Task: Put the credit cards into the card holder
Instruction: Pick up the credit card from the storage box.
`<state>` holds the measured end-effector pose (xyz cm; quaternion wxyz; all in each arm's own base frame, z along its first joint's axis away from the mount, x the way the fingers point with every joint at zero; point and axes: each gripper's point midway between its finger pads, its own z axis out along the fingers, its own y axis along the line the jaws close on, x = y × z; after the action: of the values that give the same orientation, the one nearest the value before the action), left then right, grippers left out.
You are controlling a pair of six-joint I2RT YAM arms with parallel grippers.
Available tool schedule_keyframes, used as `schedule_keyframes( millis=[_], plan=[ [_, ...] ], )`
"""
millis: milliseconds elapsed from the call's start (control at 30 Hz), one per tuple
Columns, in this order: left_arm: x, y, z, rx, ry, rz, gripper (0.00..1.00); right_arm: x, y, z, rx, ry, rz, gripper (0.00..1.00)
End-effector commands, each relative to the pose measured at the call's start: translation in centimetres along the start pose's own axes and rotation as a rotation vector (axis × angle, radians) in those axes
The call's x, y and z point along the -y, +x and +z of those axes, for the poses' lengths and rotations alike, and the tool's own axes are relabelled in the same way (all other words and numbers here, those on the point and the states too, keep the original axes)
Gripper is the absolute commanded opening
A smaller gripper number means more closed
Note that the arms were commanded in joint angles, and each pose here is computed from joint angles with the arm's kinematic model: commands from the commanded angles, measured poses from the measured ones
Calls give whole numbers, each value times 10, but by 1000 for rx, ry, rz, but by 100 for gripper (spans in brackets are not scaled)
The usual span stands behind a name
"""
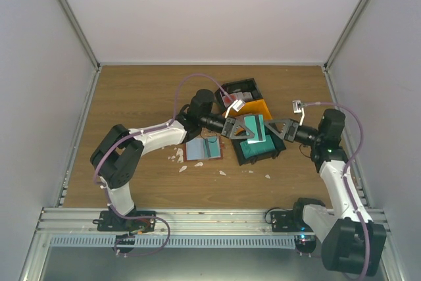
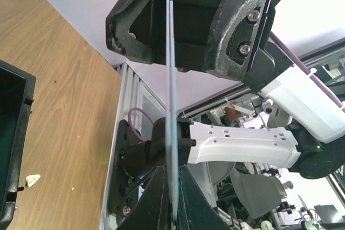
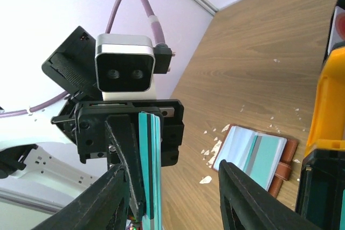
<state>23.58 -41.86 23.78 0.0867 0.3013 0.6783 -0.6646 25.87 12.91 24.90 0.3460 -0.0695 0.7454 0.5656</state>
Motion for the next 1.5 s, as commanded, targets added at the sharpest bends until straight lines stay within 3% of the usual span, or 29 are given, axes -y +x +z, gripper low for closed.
schedule_keyframes(
  millis=[0,467,733,1033,1200,1467],
  plan=[
    [26,-6,-3,-5,45,100,0,-12,-9,-2,8,-26,-48,46],
    [37,-1,2,-44,82,130,0,-4,-2,5,-31,-18,-26,43],
    [47,-2,1,-44,94,160,0,-1,4,12,-58,-15,-11,25],
    [39,-15,0,-16,56,130,0,-17,25,23,-130,-93,8,26],
    [28,-18,-2,-7,39,80,1,-26,21,21,-103,-107,16,2],
    [5,-18,-13,11,9,-17,11,-21,-11,21,17,-25,103,0]
  ],
)
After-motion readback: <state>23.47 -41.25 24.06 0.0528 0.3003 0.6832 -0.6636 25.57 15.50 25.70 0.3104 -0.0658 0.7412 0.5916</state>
